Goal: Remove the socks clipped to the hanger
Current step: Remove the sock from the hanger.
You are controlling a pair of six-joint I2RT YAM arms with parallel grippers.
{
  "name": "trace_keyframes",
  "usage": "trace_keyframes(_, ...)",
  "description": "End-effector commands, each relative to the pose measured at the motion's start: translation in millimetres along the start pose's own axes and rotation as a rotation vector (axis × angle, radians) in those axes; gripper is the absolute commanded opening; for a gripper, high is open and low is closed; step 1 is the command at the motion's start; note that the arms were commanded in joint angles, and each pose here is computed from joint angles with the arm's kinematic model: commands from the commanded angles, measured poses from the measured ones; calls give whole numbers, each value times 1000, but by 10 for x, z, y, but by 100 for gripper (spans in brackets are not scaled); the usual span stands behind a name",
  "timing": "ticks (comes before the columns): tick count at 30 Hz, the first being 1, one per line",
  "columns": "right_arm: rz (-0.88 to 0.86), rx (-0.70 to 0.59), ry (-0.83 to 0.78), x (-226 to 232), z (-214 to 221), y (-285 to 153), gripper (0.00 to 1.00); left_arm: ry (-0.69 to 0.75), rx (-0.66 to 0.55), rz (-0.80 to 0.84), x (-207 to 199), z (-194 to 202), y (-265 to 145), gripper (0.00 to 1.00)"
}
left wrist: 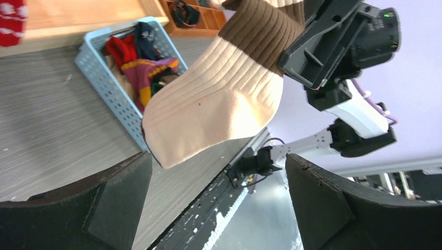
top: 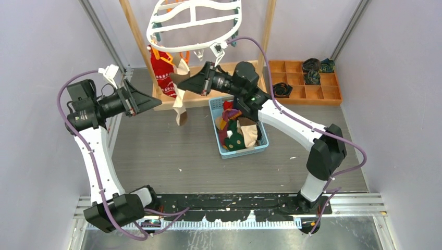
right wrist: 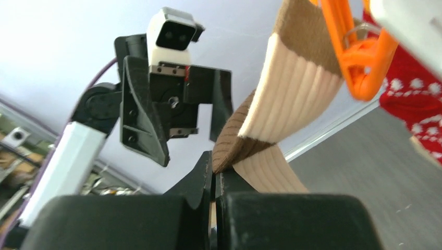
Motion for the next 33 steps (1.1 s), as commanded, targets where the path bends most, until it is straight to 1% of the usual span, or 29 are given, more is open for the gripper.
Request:
trace_keyframes(1,-214,65,158,364,-45,-217,1,85,35,169,-274,-12,68,100)
trace_keyframes(5,-250,83,212,440,-11,-301,1,113,73,202,-344,47,224,100)
trace_keyframes(9,-290,67,248,526,-37,-352,1,106,101,220,-393,55,346,100)
trace_keyframes(17,-343,61,306,622,-65,-417,1,152,80,200,-358,20,430,100)
trace_keyframes(22,-383,70,333,677,-92,-433,1,140,98,207,-301,20,516,100)
trace_keyframes(24,-387,77,340,681,-90,-433,1,132,110,224,-310,22,555,98)
trace_keyframes(27,-389,80,360,663,-82,-420,1,123,140,273,-374,46,596,91)
trace_keyframes(30,-406,83,389,662,-80,-409,1,128,174,322,-424,79,598,73)
trace_keyframes(33,-408,96,419,627,-51,-406,1,139,202,357,-468,105,578,62)
Point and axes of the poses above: each gripper's point midway between its finger pads, its own y axis out along the fingers, its own x axis along the line the jaws close on, z = x × y, the point moved 8 cm from there along -y, back along the fingers, and after that the axes turned 6 degrees about -y, right-handed, at the moved point
